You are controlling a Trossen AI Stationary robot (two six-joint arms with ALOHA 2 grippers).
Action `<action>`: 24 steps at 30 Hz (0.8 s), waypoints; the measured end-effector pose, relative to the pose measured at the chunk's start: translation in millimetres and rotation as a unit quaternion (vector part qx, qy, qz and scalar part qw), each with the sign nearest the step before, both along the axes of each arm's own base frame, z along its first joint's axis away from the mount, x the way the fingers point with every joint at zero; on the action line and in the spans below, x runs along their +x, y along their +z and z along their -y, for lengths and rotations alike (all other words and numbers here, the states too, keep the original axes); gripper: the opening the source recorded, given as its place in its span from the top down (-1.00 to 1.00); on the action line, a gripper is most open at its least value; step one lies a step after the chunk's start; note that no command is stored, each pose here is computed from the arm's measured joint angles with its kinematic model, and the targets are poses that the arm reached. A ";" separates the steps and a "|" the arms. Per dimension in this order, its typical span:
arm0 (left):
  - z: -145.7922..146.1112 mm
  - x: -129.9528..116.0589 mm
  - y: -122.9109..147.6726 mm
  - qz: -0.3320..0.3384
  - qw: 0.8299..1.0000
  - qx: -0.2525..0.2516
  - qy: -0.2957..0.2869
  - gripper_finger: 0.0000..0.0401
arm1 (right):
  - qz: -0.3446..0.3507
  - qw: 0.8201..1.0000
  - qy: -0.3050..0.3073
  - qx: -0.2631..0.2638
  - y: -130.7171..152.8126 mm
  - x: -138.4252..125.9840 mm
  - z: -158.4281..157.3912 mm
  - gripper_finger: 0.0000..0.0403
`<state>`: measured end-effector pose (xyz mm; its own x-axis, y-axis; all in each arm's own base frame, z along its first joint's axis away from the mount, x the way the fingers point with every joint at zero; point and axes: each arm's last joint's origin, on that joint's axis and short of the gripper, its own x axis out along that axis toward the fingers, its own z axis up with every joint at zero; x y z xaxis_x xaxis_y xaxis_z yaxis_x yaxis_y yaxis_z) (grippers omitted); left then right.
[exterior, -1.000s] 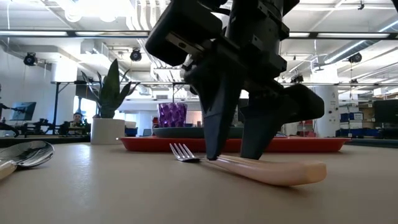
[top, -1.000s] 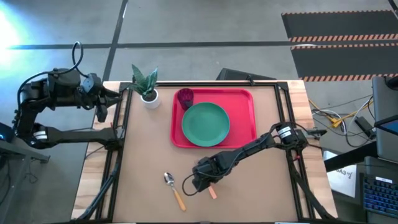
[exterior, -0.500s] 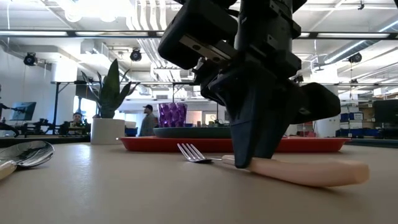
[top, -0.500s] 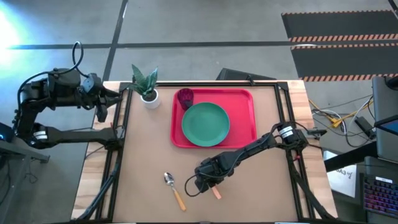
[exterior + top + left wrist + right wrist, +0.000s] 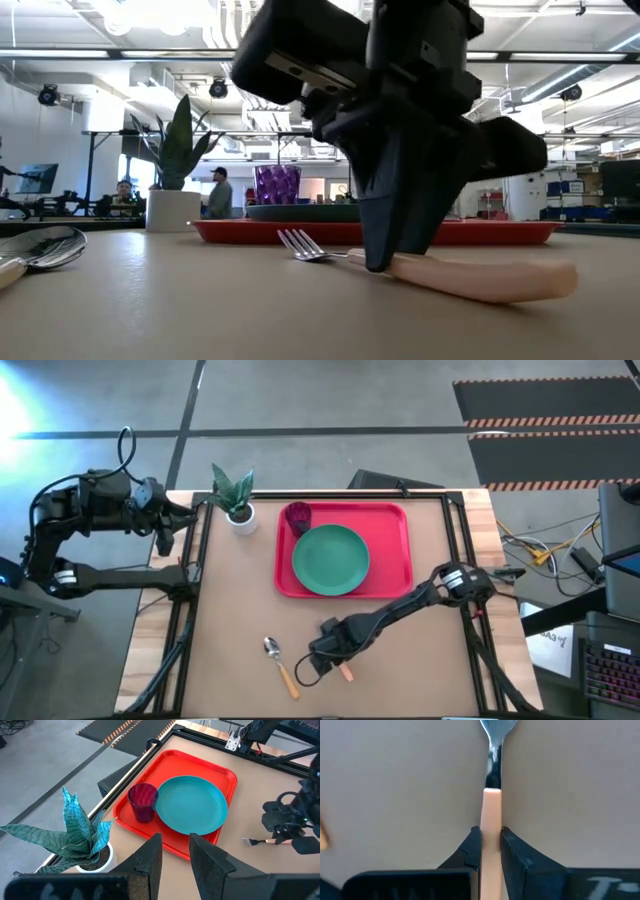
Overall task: Pick and place plate/cup/fork/spoon on tray
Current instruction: Put the light orange fork on the red tray to the right of the green plate
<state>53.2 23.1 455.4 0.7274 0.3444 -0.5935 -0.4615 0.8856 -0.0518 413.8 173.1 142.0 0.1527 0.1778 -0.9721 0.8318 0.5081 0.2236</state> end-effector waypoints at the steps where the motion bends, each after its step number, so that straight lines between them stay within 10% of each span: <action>1: 0.0 0.0 0.0 0.000 1.000 0.000 0.000 0.60 | -0.002 1.000 0.001 -0.013 6.1 1.2 -1.2 0.85; 24: 0.0 -0.1 0.0 0.000 1.000 0.000 0.000 0.60 | -0.085 0.974 -0.046 -0.204 105.7 -22.1 31.2 0.85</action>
